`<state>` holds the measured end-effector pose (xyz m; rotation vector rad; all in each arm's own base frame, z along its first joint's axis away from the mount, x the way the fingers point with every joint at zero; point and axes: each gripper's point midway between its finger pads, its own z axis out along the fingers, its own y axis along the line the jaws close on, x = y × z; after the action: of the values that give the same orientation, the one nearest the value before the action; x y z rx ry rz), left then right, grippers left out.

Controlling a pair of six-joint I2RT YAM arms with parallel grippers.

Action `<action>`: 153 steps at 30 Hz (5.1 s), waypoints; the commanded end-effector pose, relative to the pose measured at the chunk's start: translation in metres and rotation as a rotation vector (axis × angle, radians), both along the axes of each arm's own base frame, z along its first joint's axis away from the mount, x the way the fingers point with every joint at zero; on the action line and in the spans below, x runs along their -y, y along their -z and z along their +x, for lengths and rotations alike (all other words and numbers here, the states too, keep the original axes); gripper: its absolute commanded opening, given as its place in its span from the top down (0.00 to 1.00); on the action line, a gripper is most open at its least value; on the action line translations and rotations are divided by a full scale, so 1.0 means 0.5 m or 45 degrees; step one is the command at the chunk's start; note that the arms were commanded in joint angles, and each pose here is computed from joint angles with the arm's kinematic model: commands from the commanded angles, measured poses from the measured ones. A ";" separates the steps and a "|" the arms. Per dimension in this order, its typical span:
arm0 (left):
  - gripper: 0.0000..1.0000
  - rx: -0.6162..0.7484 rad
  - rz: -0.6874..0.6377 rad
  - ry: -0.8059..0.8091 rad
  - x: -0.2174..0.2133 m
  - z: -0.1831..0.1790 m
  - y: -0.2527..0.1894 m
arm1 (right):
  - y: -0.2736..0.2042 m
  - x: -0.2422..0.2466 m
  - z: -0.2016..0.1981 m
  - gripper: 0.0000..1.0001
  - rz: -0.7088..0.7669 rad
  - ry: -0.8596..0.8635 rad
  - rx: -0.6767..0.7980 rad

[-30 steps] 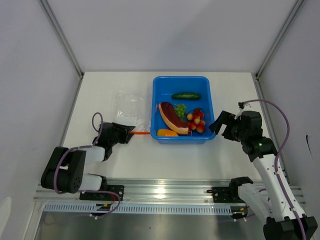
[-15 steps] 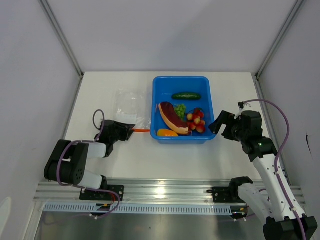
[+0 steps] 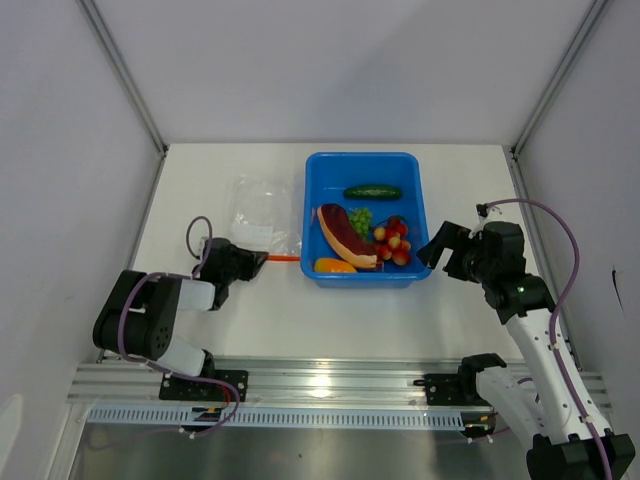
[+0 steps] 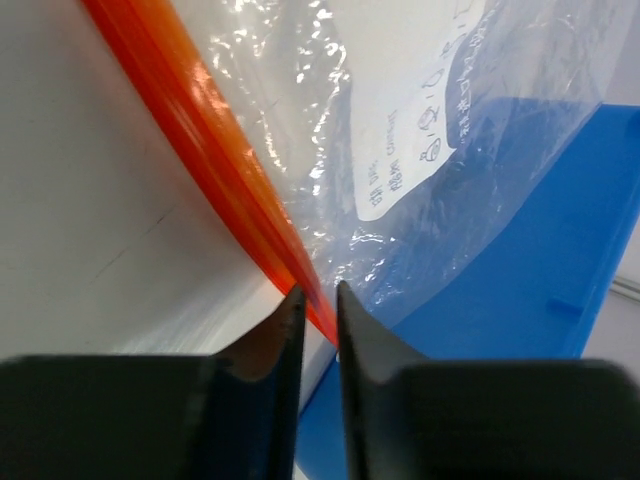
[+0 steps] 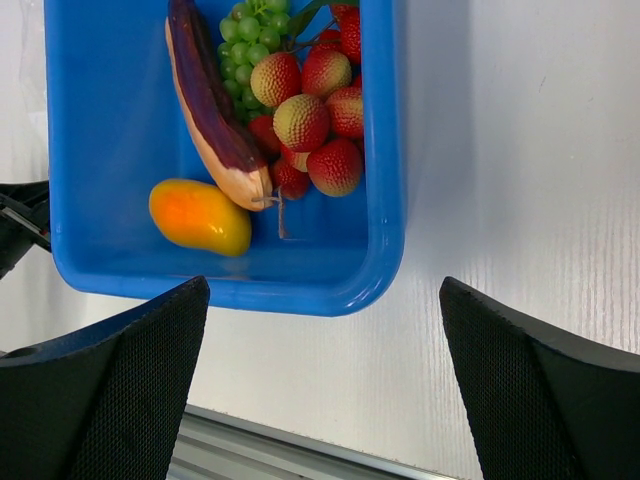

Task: Place the food in the zip-top bag and seal the zipper
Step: Pick up the zipper food storage bag at the center of the board, then open the zipper of the food storage bag at the center of the board.

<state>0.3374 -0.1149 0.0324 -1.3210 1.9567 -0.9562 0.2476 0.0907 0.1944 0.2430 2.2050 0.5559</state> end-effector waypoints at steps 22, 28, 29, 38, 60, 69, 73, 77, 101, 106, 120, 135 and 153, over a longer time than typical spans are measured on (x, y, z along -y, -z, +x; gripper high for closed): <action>0.99 0.193 0.688 0.267 -0.069 -0.079 -0.296 | -0.153 -0.245 0.060 0.08 -0.267 -0.551 0.273; 0.99 0.212 0.786 0.366 -0.078 -0.155 -0.337 | -0.200 -0.433 0.022 0.13 -0.333 -0.876 0.446; 0.99 0.226 0.792 0.379 -0.077 -0.162 -0.348 | -0.202 -0.469 0.021 0.13 -0.333 -0.929 0.454; 0.99 0.256 0.723 0.503 -0.053 -0.229 -0.370 | -0.186 -0.661 -0.052 0.35 -0.130 -1.225 0.570; 0.99 0.261 0.379 0.523 0.007 -0.282 -0.424 | -0.078 -0.784 -0.101 0.42 -0.186 -1.335 0.707; 0.99 0.260 0.337 0.555 0.018 -0.291 -0.422 | -0.057 -0.800 -0.078 0.55 -0.230 -1.269 0.711; 0.99 0.271 0.324 0.560 0.021 -0.295 -0.424 | -0.046 -0.798 -0.055 0.67 -0.277 -1.207 0.703; 0.99 0.280 0.337 0.554 0.017 -0.295 -0.424 | -0.037 -0.798 -0.050 0.93 -0.291 -1.193 0.698; 0.43 0.443 0.640 0.514 -0.053 -0.352 -0.454 | -0.145 -0.787 -0.055 1.00 0.164 -1.090 0.313; 0.43 0.451 0.660 0.496 -0.055 -0.330 -0.454 | -0.146 -0.783 -0.067 1.00 0.170 -1.102 0.300; 0.43 0.431 0.711 0.494 -0.046 -0.244 -0.447 | -0.169 -0.775 -0.082 1.00 0.202 -1.103 0.310; 0.55 0.436 0.793 0.521 -0.044 -0.192 -0.455 | -0.165 -0.773 -0.090 1.00 0.221 -1.111 0.283; 0.99 0.390 1.030 0.656 -0.085 -0.249 -0.484 | -0.097 -0.683 0.033 1.00 0.285 -0.882 0.055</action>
<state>0.2209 -0.0786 0.2645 -0.2901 2.1123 -0.4853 0.2560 0.4440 0.2326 -0.5002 2.1463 1.1356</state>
